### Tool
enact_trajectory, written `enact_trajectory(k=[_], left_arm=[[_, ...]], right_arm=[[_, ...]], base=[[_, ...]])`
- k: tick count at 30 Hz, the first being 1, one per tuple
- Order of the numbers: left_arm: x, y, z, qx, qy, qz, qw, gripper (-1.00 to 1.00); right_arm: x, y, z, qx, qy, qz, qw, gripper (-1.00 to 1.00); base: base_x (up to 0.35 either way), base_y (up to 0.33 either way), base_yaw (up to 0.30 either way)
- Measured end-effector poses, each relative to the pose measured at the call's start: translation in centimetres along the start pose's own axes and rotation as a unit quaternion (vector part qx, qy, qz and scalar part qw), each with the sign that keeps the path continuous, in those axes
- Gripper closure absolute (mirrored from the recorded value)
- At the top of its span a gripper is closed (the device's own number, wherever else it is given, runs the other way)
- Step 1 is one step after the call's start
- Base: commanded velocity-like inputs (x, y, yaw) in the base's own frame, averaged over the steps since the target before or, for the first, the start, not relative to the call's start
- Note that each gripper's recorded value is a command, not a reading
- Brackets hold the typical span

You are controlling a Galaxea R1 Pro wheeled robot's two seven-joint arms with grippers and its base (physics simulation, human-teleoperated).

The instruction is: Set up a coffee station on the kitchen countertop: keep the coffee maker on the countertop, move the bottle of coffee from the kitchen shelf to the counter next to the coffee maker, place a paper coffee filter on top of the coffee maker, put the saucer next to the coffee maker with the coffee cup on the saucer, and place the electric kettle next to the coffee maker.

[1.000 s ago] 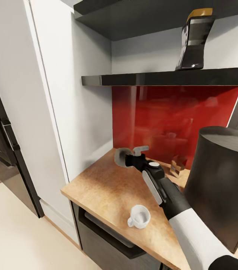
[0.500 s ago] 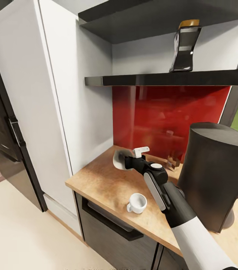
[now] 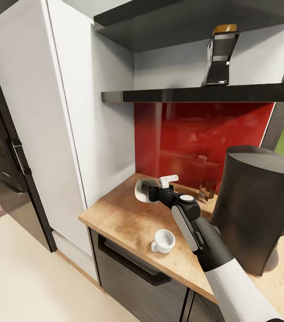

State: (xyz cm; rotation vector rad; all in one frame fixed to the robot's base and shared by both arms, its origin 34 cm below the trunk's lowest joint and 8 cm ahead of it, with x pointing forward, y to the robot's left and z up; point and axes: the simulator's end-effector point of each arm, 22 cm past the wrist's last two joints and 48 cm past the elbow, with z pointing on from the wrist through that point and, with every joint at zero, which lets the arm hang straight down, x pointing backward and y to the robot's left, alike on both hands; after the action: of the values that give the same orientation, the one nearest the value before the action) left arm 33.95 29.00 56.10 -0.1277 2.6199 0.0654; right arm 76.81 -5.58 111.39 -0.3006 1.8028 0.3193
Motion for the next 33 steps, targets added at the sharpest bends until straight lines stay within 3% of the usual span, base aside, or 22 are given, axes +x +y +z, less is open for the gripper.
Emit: enact_trajectory(k=[11,25,33], left_arm=[[-0.02,-0.02,0.02,0.0,0.0,0.0,1.0,-1.0],[-0.02,0.03,0.01,0.0,0.0,0.0,1.0,-1.0],[-0.02,-0.01,0.02,0.0,0.0,0.0,1.0,-1.0]], right_arm=[[0.07,0.05,0.04,-0.001,0.001,0.0,1.0,1.0],[0.08,0.09,0.02,-0.001,0.001,0.0,1.0,1.0],[0.09,0.08,0.05,-0.001,0.002,0.0,1.0,1.0]], base=[[-0.099,-0.083,0.018],[-0.063,-0.051,0.218],[-0.194,-0.18,0.05]])
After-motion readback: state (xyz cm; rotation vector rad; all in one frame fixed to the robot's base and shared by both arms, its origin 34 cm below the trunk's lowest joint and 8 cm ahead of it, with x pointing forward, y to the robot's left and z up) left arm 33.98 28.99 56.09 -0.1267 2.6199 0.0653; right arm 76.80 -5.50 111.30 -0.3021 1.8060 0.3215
